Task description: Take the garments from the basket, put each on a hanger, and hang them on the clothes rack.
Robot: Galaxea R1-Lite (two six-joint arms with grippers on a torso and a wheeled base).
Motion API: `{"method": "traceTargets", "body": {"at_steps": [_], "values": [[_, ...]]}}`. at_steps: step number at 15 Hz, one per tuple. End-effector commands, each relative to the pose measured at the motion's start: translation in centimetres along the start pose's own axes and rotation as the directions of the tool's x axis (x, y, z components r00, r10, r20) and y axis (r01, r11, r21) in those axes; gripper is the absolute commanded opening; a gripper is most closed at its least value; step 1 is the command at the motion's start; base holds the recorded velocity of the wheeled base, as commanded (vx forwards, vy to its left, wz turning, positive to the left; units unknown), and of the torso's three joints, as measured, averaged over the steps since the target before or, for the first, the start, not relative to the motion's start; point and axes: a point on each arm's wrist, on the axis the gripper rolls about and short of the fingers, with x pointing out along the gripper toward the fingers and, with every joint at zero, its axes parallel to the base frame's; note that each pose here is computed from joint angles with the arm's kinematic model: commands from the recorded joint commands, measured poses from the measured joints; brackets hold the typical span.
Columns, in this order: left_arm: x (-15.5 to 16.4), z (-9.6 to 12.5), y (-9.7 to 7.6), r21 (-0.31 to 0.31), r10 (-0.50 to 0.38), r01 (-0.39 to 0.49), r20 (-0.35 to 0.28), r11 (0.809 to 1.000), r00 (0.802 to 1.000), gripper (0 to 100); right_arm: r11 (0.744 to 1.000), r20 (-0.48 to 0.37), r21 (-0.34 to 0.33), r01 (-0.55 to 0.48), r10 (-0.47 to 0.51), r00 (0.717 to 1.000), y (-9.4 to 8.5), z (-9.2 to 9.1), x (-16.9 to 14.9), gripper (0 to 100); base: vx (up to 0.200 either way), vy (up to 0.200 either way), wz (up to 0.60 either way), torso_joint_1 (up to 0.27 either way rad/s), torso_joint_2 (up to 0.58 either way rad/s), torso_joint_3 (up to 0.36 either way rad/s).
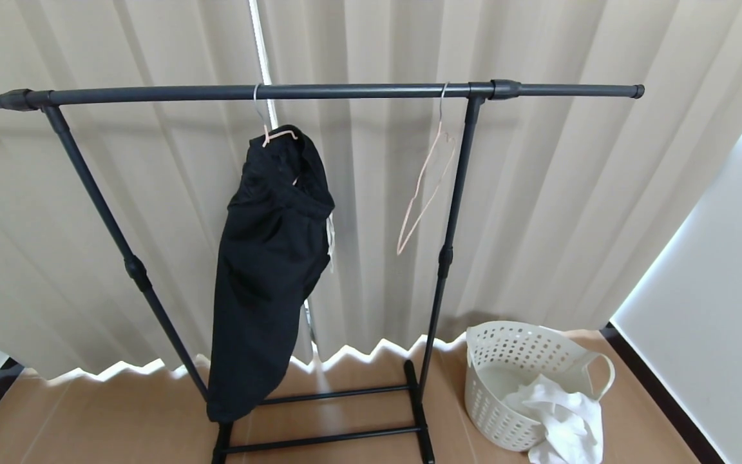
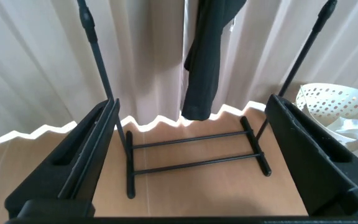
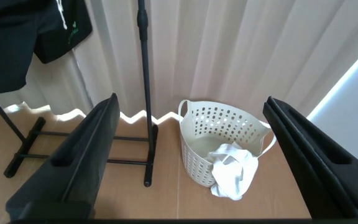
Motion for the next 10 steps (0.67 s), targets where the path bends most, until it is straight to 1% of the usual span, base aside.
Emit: {"method": "traceTargets", "body": {"at_steps": [1, 5, 10], "values": [[-0.02, 0.0, 0.0, 0.0, 0.002, -0.002, 0.002, 1.0, 1.0, 100, 1.0, -0.004, -0.001, -0.001, 0.001, 1.0, 0.0, 0.01, 0.03, 100, 0.0, 0.0, 0.0, -0.212, 0.52, 0.315], [-0.02, 0.0, 0.0, -0.001, 0.002, -0.002, 0.002, 1.0, 1.0, 100, 1.0, -0.004, 0.001, -0.002, 0.002, 1.0, 0.01, 0.01, 0.03, 100, 0.0, 0.0, 0.0, -0.223, 0.55, 0.32], [-0.02, 0.0, 0.0, -0.001, 0.002, -0.002, 0.002, 1.0, 1.0, 100, 1.0, 0.001, 0.006, -0.008, 0.008, 1.0, -0.01, 0.0, 0.0, 100, 0.0, 0.0, 0.0, -0.199, 0.53, 0.326]]}}
